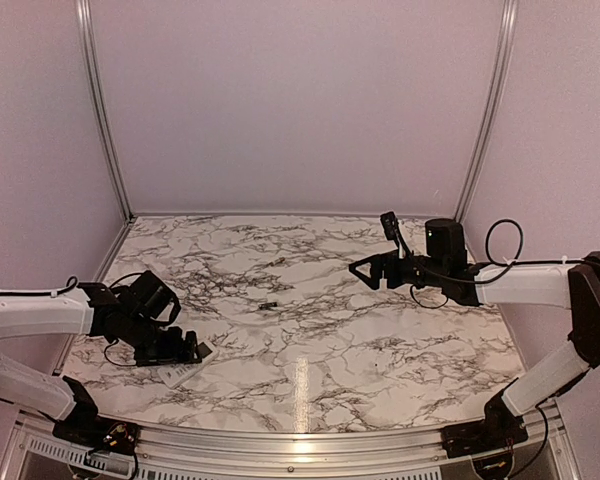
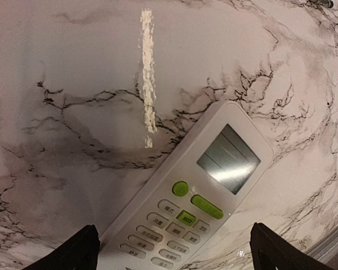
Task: Load the batteries into the remote control
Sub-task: Adjust the remote control at the center of the board, then pick up the remote control from the center of the board.
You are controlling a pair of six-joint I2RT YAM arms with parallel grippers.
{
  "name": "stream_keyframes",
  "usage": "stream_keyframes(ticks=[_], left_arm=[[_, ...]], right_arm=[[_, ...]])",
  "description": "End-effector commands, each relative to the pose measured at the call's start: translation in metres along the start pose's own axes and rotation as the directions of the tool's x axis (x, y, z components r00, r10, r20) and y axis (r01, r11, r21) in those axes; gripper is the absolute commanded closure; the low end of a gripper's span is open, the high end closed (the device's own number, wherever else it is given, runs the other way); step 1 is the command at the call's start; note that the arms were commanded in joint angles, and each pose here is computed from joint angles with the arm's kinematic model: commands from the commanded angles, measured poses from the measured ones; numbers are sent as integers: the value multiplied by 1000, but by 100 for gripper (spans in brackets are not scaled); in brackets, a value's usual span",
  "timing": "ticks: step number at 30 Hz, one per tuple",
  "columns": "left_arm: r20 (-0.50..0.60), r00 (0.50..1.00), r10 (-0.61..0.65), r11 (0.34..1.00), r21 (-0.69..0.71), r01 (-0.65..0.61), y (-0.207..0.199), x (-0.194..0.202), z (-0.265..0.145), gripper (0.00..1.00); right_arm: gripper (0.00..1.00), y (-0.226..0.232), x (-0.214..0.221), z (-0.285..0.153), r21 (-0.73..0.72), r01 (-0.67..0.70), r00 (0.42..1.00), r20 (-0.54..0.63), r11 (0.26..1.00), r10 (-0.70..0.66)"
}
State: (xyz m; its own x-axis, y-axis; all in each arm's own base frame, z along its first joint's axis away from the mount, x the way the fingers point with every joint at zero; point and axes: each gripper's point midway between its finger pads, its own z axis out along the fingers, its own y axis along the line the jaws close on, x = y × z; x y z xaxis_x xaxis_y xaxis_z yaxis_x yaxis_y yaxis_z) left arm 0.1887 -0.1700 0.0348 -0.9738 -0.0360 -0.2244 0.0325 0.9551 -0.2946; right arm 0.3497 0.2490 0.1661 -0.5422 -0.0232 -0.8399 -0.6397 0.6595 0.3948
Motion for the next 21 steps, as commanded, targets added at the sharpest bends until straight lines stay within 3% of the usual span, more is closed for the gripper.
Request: stream_keyframes(ticks=[1, 12, 21], left_arm=[[-53, 998, 40, 998, 57, -37, -13, 21, 3, 5], [-75, 985, 157, 980, -112, -165, -15, 28, 20, 12], [-101, 962, 252, 899, -343, -271, -2, 31, 28, 31]], right_arm=[[1, -2, 0, 2, -10, -6, 1000, 8, 1000, 6], [1, 1, 1, 0, -17, -13, 1000, 4, 1000, 13], [1, 7, 11, -12, -25, -18, 1000, -20, 1000, 17]])
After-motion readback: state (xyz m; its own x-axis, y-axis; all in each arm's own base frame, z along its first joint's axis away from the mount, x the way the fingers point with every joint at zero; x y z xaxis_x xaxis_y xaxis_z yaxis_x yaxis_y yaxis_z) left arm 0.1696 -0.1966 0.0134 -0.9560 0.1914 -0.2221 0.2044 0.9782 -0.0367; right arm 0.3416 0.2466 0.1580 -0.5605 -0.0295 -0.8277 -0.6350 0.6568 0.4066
